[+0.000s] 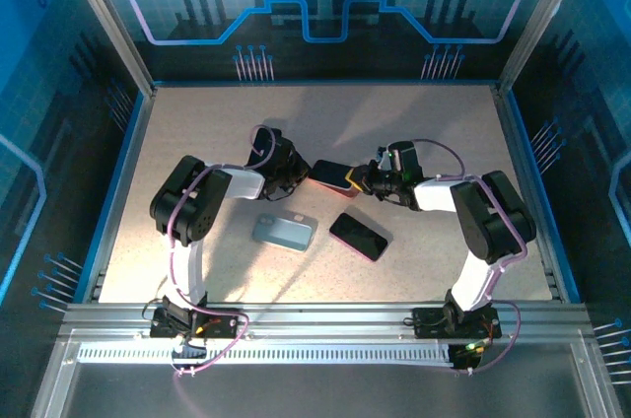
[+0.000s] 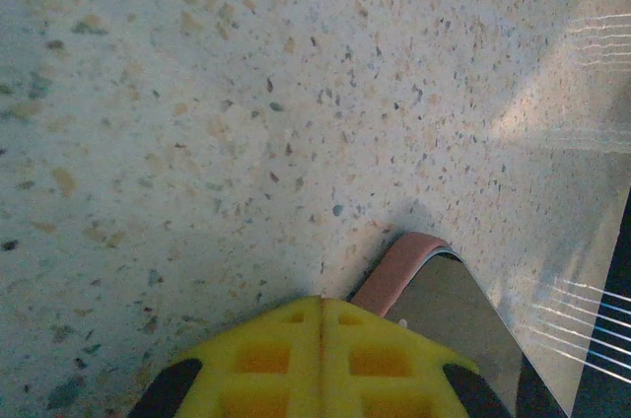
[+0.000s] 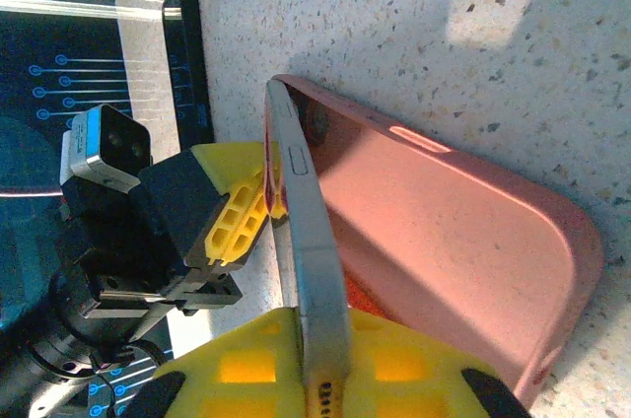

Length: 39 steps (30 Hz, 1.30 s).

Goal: Put the phone into the phone case

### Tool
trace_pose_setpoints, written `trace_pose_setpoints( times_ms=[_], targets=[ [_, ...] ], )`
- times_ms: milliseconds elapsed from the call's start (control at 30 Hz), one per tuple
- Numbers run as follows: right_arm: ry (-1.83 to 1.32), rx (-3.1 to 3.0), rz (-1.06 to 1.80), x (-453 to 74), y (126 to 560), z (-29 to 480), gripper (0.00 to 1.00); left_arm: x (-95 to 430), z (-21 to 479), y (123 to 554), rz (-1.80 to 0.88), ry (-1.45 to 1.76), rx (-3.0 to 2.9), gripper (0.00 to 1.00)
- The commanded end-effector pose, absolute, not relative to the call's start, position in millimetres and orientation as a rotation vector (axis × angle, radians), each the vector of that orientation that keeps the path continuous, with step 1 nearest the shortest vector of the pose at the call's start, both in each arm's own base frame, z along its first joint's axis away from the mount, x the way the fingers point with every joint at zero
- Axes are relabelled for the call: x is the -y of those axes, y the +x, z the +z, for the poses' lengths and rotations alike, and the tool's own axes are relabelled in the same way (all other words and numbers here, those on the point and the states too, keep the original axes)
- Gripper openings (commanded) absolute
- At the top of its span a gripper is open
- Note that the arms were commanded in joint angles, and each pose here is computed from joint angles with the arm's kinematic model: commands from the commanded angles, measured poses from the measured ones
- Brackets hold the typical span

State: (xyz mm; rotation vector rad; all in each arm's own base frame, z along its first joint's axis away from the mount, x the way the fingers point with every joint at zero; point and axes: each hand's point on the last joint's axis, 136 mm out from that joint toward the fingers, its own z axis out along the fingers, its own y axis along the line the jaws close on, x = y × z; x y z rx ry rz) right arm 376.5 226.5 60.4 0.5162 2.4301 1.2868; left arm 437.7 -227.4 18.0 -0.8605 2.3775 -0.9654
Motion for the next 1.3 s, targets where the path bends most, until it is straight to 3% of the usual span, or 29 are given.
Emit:
trace_pose_setpoints(
  times_ms=[0,933,1267],
  targets=[
    [0.537,-2.534,1.244,-234.4,359.8,30.6,0.0,252.8,4.9,395.9,-1.022,-0.816,-2.522,0.0],
    [0.586,-2.56,1.227,-223.6,346.8,51.1,0.0,246.3,15.2,389.5,-1.011,-0.815,-2.498,0.0],
    [0.608,-2.601,1.184,-221.3,343.6,33.4,0.0,252.2,15.5,388.0,-1.019,-0.803,-2.499,0.0]
  ],
)
